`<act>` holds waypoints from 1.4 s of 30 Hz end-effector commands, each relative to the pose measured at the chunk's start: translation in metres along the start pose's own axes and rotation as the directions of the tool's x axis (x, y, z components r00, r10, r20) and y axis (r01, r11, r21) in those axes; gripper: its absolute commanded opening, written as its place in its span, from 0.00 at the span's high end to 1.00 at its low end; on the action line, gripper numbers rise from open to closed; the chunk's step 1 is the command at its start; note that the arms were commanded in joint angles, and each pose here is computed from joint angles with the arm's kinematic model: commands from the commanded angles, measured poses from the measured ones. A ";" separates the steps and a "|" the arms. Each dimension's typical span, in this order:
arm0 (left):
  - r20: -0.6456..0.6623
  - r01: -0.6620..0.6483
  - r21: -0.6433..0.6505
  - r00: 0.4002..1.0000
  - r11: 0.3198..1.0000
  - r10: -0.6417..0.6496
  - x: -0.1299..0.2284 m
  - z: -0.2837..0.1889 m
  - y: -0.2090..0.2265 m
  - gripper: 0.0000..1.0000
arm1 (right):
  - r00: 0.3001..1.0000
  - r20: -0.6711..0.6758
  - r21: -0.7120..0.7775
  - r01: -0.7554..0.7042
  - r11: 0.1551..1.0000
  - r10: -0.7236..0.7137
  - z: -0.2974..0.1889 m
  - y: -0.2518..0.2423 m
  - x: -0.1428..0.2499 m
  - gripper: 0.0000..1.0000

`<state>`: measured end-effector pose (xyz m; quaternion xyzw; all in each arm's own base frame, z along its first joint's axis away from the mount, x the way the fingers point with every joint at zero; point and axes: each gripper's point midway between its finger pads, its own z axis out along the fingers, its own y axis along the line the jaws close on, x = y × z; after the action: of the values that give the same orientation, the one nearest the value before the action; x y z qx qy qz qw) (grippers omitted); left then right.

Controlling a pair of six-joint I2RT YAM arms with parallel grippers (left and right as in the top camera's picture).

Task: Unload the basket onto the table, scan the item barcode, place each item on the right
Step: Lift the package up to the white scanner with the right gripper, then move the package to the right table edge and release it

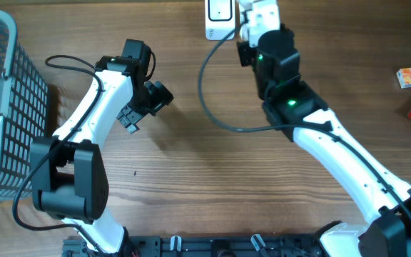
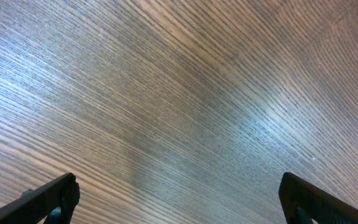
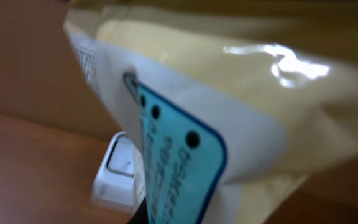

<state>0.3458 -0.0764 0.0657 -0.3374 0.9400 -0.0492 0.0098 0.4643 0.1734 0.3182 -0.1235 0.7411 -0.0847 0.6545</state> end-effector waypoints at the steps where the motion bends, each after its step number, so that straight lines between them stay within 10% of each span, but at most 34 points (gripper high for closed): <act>1: 0.015 -0.016 0.007 1.000 1.000 0.016 -0.003 -0.004 -0.002 0.00 | 0.964 -0.006 0.223 0.260 0.940 -0.265 0.023 -0.008 0.002 0.95; 12: 0.015 -0.016 0.008 1.000 1.000 0.016 -0.003 -0.004 -0.002 0.00 | 0.684 0.324 0.322 0.570 0.756 -0.654 0.090 0.105 0.052 0.96; 30: 0.015 -0.016 0.008 1.000 1.000 0.016 -0.003 -0.004 -0.002 0.00 | 0.564 0.349 0.198 0.737 0.647 -0.749 0.113 0.136 0.089 0.95; 33: 0.015 -0.016 0.008 1.000 1.000 0.016 -0.003 -0.004 -0.002 0.00 | 0.529 0.245 0.269 0.768 0.581 -0.813 0.124 0.103 0.093 0.95; 36: 0.015 -0.016 0.007 1.000 1.000 0.016 -0.003 -0.004 -0.002 0.00 | 0.638 0.000 0.353 0.721 0.597 -0.770 0.141 0.018 0.117 0.96; 42: 0.015 -0.016 0.007 1.000 1.000 0.016 -0.003 -0.004 -0.002 0.00 | 0.816 -0.519 0.649 0.570 0.504 -0.254 0.107 -0.226 0.226 0.96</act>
<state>0.3458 -0.0764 0.0657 -0.3372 0.9401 -0.0492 0.0098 0.5956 0.0191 0.1645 -0.1851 0.6306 -0.5195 0.5461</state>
